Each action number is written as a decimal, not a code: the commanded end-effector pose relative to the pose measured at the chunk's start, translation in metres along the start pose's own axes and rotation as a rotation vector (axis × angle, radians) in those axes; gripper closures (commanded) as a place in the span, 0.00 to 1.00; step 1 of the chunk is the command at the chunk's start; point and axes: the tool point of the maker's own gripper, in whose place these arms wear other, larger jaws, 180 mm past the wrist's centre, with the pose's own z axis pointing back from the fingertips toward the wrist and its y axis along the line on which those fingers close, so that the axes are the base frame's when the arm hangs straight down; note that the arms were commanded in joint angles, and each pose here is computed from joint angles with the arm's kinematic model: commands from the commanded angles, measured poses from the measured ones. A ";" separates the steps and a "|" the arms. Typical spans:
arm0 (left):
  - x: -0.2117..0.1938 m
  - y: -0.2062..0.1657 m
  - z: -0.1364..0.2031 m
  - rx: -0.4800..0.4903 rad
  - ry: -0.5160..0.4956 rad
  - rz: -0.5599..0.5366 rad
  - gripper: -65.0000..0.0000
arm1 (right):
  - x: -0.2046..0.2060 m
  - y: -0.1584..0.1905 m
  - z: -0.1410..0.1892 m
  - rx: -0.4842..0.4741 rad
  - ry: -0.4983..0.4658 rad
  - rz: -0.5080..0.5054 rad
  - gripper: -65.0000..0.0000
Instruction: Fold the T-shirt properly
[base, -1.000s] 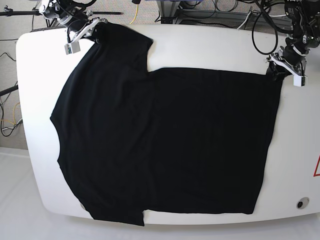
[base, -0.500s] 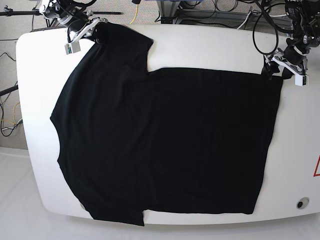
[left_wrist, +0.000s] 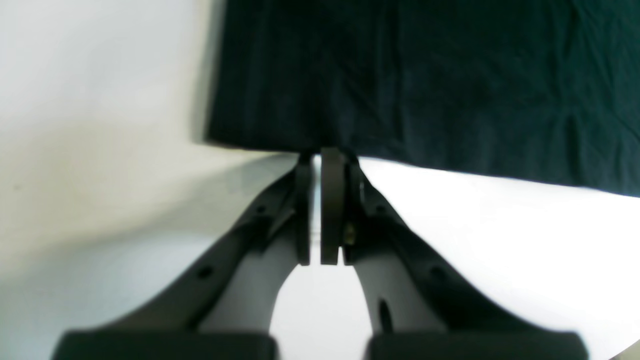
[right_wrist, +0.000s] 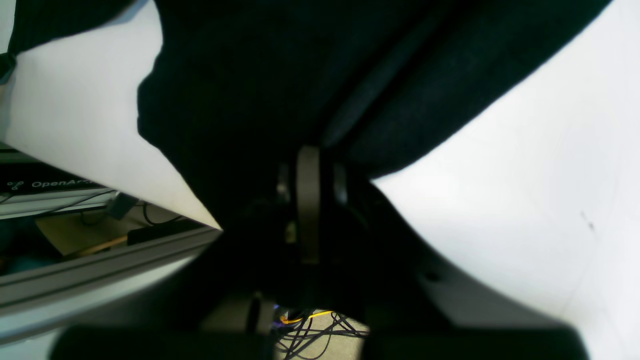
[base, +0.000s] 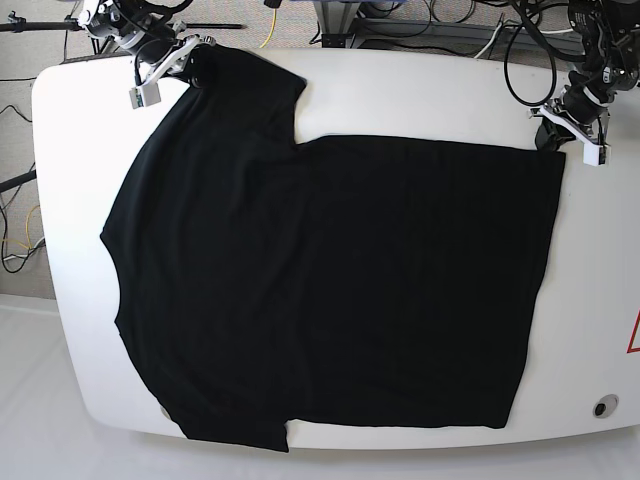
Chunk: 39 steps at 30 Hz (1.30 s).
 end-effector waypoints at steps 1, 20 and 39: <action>0.014 -0.001 0.002 -0.012 -0.041 -0.016 1.00 | 0.001 -0.003 0.002 -0.014 0.007 0.018 1.00; 0.018 -0.001 0.001 -0.003 -0.044 -0.023 0.61 | 0.003 0.001 0.000 -0.006 0.005 0.023 1.00; 0.031 -0.020 0.017 -0.027 -0.063 -0.116 0.87 | 0.026 0.019 0.013 -0.016 -0.032 0.143 1.00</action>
